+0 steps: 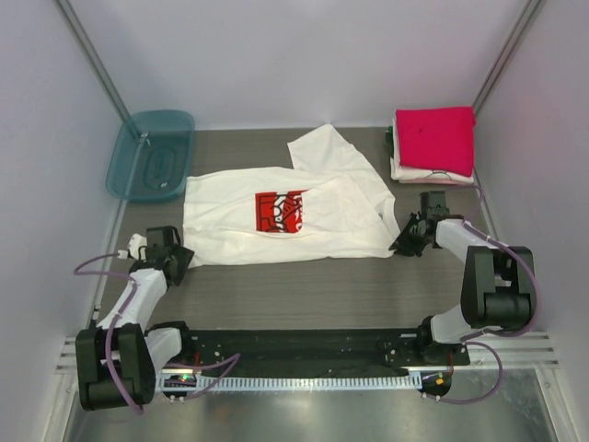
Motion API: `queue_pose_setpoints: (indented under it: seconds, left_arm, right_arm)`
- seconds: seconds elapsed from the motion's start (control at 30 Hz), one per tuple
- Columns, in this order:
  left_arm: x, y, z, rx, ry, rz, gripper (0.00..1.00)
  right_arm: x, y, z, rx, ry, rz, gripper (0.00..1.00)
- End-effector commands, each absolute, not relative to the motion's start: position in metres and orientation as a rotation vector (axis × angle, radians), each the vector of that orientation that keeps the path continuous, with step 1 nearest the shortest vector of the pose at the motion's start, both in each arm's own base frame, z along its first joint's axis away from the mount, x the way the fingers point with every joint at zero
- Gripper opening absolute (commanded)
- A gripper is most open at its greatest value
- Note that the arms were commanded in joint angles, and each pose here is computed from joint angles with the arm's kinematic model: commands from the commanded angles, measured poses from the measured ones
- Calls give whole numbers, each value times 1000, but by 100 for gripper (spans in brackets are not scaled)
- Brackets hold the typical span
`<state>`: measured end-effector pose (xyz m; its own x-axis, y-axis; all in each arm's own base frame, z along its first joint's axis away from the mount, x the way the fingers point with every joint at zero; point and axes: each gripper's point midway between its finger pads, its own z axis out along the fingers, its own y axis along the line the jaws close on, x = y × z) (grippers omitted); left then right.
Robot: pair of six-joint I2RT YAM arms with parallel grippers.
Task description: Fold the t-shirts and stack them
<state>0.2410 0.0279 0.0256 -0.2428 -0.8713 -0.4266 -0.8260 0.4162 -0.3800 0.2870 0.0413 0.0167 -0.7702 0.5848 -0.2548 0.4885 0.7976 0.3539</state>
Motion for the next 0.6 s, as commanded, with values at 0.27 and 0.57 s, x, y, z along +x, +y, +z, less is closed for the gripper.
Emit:
queue_pose_setpoints:
  seconds: [0.27,0.57]
  left_arm:
    - [278,20,15,-1510,2024,-240,27]
    - [270,41,78,-1389,2074,-49,0]
  right_arm:
    - [287,38,20,831,2623,369,4]
    - [283,6,74,909,2514,236,1]
